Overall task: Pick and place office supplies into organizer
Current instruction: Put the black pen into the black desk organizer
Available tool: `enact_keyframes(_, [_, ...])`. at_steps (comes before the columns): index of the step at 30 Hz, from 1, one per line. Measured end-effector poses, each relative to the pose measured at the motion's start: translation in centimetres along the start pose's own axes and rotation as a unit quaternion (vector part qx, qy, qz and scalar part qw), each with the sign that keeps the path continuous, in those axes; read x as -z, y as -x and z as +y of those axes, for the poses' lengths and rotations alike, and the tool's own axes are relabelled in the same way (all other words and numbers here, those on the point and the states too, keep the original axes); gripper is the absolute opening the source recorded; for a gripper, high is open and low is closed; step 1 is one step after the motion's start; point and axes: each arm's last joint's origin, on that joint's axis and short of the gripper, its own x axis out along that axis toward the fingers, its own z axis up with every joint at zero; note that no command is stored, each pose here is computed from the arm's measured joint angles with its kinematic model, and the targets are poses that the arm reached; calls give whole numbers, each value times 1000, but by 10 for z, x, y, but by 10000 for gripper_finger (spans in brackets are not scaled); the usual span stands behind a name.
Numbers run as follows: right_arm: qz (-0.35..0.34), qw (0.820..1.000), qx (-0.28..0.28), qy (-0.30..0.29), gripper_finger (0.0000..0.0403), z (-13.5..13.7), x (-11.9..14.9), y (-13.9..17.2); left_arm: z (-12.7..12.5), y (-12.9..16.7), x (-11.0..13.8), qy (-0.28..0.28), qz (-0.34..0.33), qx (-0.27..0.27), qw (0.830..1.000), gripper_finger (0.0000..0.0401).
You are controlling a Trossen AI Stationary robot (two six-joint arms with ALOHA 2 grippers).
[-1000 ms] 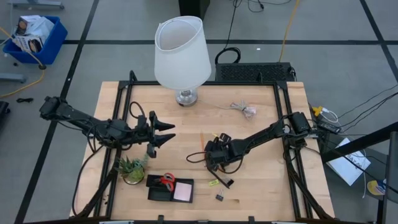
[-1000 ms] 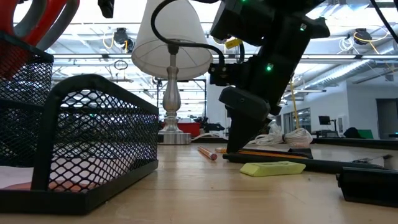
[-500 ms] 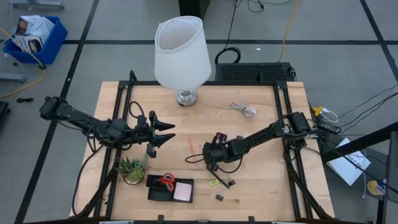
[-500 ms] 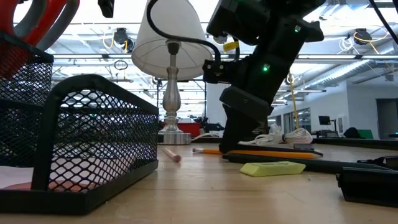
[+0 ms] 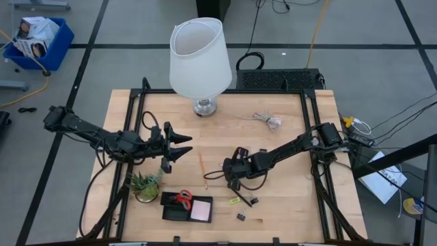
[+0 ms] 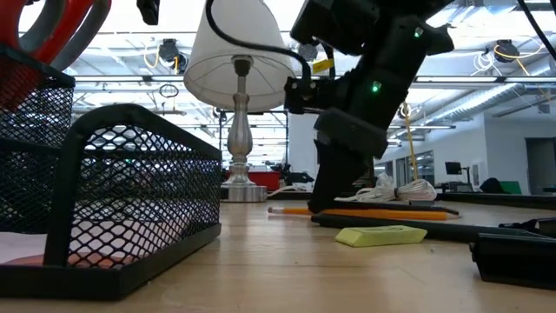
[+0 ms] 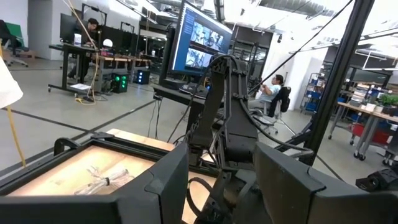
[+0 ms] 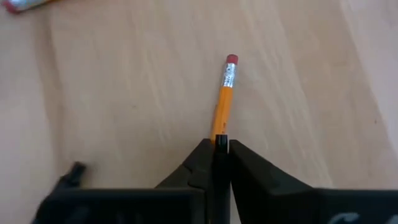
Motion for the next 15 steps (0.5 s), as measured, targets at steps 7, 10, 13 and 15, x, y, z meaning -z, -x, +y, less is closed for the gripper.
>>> enact_keyframes(7, [-9, 1000, -2, 0, 28, -1, -3, 5, 0, 0, 0, 0, 0, 0, 1000, 184])
enact_keyframes(10, [-8, 1000, -13, 3, 25, 0, -3, 5, 0, 0, 0, -1, 0, 0, 1000, 184])
enact_keyframes(13, [-9, 1000, -13, 3, 37, 0, -3, 5, 0, 0, 0, -1, 0, 0, 1000, 184])
enact_keyframes(15, [-14, 1000, -15, 1, 48, 1, -4, 5, 0, 0, 0, -1, 0, 0, 1000, 184])
